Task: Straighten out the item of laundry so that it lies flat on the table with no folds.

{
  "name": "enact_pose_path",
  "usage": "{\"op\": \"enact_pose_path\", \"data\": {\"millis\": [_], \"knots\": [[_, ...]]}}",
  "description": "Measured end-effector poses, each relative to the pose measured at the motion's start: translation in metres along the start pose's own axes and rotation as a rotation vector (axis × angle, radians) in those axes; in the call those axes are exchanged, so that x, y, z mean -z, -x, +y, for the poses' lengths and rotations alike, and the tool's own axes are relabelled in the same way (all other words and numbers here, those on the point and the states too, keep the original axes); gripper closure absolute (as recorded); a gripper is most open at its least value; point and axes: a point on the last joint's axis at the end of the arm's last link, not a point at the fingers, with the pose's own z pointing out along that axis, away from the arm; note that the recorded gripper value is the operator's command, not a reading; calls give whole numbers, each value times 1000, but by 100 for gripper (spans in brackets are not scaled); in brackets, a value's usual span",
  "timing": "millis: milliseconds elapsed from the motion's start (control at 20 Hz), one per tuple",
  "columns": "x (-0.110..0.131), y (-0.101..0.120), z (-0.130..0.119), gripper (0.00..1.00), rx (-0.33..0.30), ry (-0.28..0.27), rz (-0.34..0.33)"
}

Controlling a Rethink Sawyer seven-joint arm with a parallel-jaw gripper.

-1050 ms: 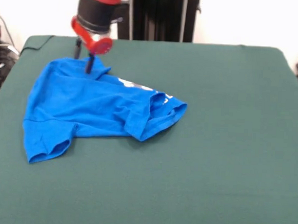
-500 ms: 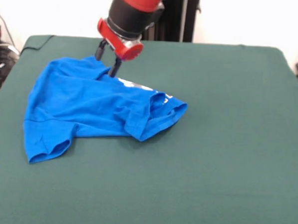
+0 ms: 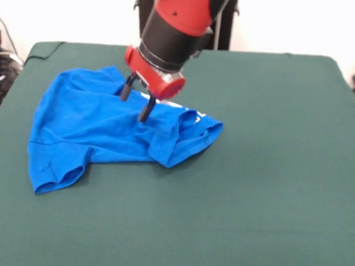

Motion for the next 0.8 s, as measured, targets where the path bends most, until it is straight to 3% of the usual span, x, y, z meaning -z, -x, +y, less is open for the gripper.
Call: {"op": "enact_pose_path", "data": {"millis": [350,550,800], "knots": [[-7,11,39,0,-54,53,14],[-19,9,61,0,-112,66,86],[-33,2,75,0,-167,38,200]]}}
